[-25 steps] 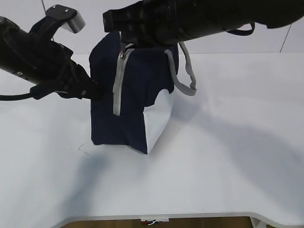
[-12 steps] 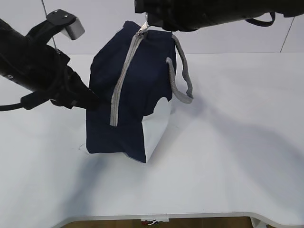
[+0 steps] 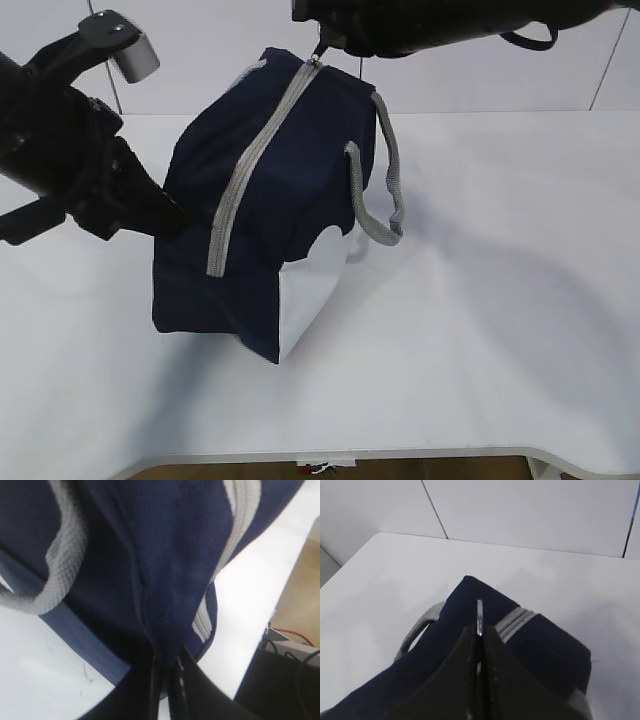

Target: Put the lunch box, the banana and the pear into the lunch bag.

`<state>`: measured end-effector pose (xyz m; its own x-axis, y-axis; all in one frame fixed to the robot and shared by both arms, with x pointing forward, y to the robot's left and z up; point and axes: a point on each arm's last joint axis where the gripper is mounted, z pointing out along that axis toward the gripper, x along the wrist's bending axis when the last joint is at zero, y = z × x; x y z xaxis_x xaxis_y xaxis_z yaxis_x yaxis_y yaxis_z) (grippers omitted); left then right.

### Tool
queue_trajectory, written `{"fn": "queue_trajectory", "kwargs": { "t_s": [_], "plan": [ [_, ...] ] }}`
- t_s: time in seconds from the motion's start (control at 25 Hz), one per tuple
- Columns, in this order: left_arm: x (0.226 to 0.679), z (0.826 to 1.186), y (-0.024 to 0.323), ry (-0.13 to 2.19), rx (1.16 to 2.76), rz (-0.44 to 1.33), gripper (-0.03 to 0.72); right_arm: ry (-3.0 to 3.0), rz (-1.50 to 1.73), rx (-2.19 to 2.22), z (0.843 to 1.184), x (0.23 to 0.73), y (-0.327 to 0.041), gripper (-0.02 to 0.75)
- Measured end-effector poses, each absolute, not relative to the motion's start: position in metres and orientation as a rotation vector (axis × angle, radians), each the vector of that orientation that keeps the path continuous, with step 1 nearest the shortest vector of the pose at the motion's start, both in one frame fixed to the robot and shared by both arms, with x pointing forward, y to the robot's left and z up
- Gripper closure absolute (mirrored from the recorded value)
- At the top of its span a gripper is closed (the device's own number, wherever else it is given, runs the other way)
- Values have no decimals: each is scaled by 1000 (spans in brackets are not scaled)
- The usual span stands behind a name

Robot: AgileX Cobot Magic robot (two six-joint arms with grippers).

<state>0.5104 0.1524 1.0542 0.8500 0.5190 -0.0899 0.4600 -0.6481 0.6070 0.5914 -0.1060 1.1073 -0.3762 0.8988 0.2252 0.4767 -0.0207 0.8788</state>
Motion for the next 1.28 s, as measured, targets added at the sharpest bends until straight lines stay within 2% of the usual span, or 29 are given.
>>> {"fn": "queue_trajectory", "kwargs": {
  "t_s": [0.28, 0.52, 0.76, 1.08, 1.16, 1.28],
  "plan": [
    [499, 1064, 156, 703, 2397, 89, 692, 1885, 1303, 1388, 1108, 613, -96, 724],
    [489, 1065, 158, 736, 2429, -21, 692, 1902, 1270, 1380, 1103, 629, -88, 724],
    [483, 1069, 161, 734, 2454, -36, 692, 1930, 1209, 1386, 1085, 646, -84, 724],
    [481, 1068, 162, 785, 2458, -67, 690, 1951, 1224, 1533, 1076, 646, -82, 724],
    [481, 1068, 162, 825, 2447, -81, 672, 1960, 1231, 1583, 1075, 644, -81, 724],
    [480, 1069, 162, 872, 2433, -98, 579, 1965, 1250, 1644, 1076, 642, -80, 724]
  ]
}}
